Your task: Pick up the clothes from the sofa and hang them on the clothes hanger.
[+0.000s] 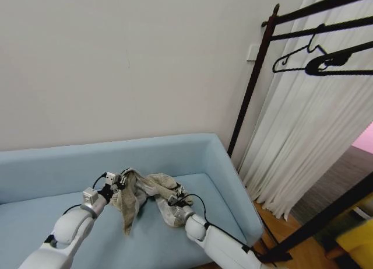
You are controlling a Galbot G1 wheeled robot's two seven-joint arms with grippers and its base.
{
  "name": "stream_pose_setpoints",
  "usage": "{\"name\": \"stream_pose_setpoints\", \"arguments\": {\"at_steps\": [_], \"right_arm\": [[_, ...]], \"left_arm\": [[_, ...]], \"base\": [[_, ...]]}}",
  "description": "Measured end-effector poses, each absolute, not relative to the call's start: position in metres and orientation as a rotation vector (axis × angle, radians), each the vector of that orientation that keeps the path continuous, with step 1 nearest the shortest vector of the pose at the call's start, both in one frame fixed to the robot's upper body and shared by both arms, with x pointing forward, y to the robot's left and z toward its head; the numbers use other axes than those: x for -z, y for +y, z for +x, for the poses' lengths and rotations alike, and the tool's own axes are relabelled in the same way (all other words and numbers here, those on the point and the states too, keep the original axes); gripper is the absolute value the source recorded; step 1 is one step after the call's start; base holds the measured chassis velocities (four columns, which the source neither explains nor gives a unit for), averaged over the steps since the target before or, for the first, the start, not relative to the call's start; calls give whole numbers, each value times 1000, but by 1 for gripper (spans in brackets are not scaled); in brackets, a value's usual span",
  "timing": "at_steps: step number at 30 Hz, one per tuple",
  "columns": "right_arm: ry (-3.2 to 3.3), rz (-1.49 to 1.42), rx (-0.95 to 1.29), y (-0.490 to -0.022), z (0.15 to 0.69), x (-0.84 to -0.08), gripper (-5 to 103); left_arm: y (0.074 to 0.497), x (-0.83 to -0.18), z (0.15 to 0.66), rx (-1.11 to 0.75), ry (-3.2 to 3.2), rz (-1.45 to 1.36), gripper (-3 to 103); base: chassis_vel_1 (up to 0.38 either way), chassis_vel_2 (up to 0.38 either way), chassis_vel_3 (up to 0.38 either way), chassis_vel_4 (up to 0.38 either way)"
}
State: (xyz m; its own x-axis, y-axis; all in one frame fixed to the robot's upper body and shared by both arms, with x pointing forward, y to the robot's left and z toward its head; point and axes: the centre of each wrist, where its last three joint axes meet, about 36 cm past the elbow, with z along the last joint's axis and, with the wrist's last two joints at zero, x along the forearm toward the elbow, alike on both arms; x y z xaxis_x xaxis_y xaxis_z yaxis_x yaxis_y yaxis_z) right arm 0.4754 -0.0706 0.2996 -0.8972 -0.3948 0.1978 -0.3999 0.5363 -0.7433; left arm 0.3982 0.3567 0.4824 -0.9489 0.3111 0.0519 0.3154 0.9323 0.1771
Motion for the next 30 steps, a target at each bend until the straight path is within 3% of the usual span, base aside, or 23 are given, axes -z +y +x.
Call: {"name": "stream_pose_setpoints", "arguments": {"at_steps": [22, 27, 28, 30], "right_arm": [[-2816, 837, -1236, -50, 466, -327, 102], [-2818, 887, -1225, -42, 466, -324, 83], [-2818, 887, -1225, -42, 466, -324, 83], [-2807, 913, -1227, -40, 466, -323, 71]], "left_arm": [[353, -472, 400, 288, -3033, -516, 2], [355, -473, 400, 293, -3031, -514, 2], [355, -473, 400, 293, -3031, -514, 2], [355, -472, 400, 292, -3030, -513, 2]], "base": [[0, 0, 0, 0], [0, 0, 0, 0], [0, 0, 0, 0], [0, 0, 0, 0]]}}
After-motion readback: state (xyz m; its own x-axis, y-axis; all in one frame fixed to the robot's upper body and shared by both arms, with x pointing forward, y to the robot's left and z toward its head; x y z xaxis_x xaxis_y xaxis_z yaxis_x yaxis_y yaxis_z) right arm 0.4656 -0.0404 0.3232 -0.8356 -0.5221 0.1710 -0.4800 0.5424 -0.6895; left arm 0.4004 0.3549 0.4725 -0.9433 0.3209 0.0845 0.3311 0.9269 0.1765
